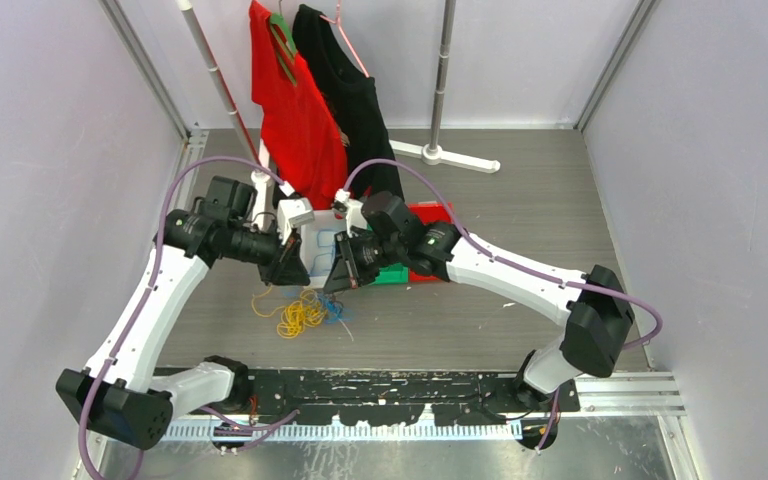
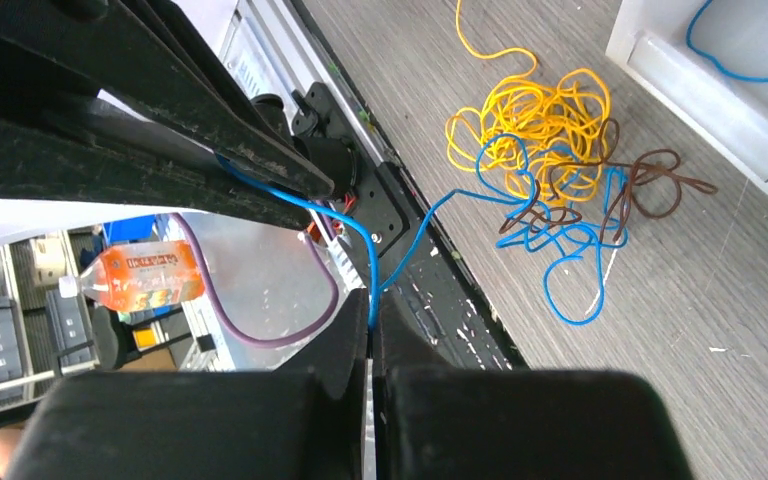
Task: Untangle the cables
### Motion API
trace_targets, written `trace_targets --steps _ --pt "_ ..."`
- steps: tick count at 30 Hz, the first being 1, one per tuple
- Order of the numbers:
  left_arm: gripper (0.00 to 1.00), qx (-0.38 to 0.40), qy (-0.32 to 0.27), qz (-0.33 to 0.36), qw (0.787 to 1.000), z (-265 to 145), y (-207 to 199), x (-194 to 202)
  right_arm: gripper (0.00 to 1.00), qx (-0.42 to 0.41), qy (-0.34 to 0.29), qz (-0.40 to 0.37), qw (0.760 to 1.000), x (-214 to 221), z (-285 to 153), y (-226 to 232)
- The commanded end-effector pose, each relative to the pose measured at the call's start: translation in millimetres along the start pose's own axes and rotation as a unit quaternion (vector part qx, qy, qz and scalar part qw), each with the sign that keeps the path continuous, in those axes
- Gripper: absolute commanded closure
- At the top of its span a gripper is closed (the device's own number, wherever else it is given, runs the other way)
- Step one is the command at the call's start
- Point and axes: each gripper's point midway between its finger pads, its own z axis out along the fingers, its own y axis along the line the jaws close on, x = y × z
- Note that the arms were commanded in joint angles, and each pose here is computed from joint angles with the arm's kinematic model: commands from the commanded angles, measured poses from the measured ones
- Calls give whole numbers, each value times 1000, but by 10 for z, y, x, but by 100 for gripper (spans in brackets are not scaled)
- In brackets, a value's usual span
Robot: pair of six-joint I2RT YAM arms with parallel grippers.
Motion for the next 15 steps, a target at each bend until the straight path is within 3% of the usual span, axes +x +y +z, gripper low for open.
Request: trace_targets --steps 1,4,8,11,15 --pt "79 -14 -28 31 999 -94 -53 -142 99 -46 -93 -35 994 -369 -180 342" --pt "63 15 -14 40 999 -23 -117 31 99 -63 -105 -40 992 -424 -220 429" --pt "53 26 -17 50 998 93 -77 132 99 -85 -111 -45 989 -463 -286 563" --pt "51 -2 -55 72 996 129 43 -2 99 -100 -110 -44 988 -464 -319 642" --pt "51 -3 -61 71 996 155 75 -55 99 -117 -108 -41 986 -467 -338 712"
